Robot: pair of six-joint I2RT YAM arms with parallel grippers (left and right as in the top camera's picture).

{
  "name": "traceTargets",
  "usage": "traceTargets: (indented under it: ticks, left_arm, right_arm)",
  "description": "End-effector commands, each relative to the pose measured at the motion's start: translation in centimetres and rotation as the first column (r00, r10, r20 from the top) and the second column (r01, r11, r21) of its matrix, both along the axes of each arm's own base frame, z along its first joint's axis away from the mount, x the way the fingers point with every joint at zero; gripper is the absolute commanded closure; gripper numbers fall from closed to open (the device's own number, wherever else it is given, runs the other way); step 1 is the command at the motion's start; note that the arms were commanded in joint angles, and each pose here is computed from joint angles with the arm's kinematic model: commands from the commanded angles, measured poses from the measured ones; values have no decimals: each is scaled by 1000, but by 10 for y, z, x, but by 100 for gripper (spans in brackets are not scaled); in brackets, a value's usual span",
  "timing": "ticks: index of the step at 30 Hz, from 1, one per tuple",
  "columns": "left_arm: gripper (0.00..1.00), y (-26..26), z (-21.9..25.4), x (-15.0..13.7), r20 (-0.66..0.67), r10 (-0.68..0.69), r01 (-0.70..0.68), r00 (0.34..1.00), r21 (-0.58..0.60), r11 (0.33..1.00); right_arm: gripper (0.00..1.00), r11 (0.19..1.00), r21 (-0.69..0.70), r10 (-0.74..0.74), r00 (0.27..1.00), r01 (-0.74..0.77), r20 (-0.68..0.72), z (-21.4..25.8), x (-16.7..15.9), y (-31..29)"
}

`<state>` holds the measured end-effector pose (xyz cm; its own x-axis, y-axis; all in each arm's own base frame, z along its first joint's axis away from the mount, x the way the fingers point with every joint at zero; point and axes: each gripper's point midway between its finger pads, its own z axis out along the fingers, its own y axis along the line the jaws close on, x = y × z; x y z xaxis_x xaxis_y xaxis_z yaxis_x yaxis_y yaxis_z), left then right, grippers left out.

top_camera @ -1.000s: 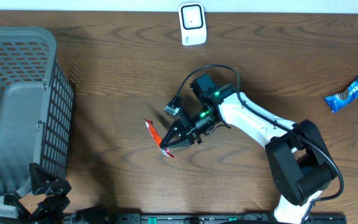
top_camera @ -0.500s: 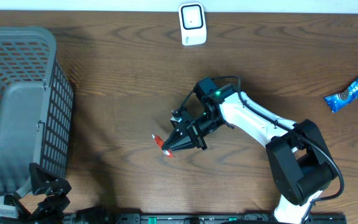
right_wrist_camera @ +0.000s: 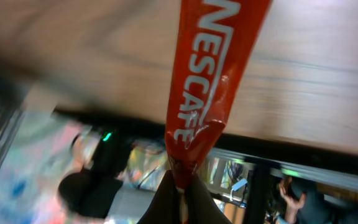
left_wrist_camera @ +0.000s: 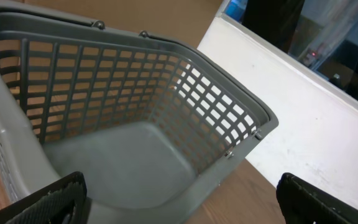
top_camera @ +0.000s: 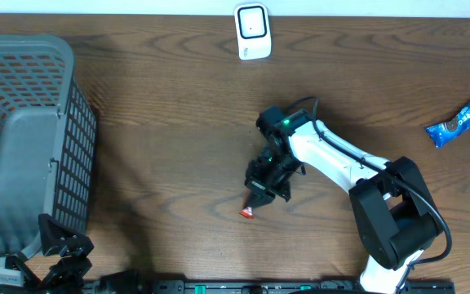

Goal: Scan the item barcode
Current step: 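Lift the red Nescafe stick upward with the right gripper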

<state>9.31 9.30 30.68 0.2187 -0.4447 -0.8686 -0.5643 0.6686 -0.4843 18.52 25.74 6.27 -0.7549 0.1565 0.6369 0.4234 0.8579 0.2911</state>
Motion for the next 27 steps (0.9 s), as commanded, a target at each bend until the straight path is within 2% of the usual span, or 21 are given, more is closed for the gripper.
traceTargets:
  ticks: [1, 4, 7, 8, 12, 13, 15, 18, 24, 27]
  left_arm:
    - [2, 0, 1, -1, -6, 1, -1, 1000, 15, 1000]
    - [2, 0, 1, -1, -7, 1, -1, 1000, 16, 1000]
    - [2, 0, 1, -1, -6, 1, -1, 1000, 15, 1000]
    - [2, 0, 1, -1, -6, 1, -1, 1000, 15, 1000]
    - [2, 0, 1, -1, -6, 1, -1, 1000, 15, 1000]
    - [2, 0, 1, -1, -6, 1, -1, 1000, 15, 1000]
    - [2, 0, 1, -1, -6, 1, -1, 1000, 15, 1000]
    - [2, 0, 1, -1, -6, 1, -1, 1000, 15, 1000]
    - [2, 0, 1, -1, -6, 1, -1, 1000, 15, 1000]
    - [2, 0, 1, -1, -6, 1, -1, 1000, 15, 1000]
  right_arm:
    - [99, 988, -145, -62, 998, 61, -2, -8, 6, -15]
    - [99, 981, -188, -49, 999, 53, 24, -13, 8, -22]
    - [99, 931, -357, -19, 988, 73, 152, -32, 26, -49]
    - [94, 923, -378, 10, 977, 74, 214, -36, 38, -53]
    - [18, 944, -329, 84, 935, 36, 345, -42, 64, -46]
    - [8, 947, -318, 81, 929, 41, 362, -42, 68, -43]
    - [6, 951, -305, 77, 917, 51, 391, -43, 75, -40]
    - [25, 932, -355, 92, 900, 73, 427, -46, 83, -49]
    - [32, 860, -473, 57, 883, 193, 465, -53, 92, -72]
    - [32, 854, -482, 56, 888, 194, 456, -58, 89, -74]
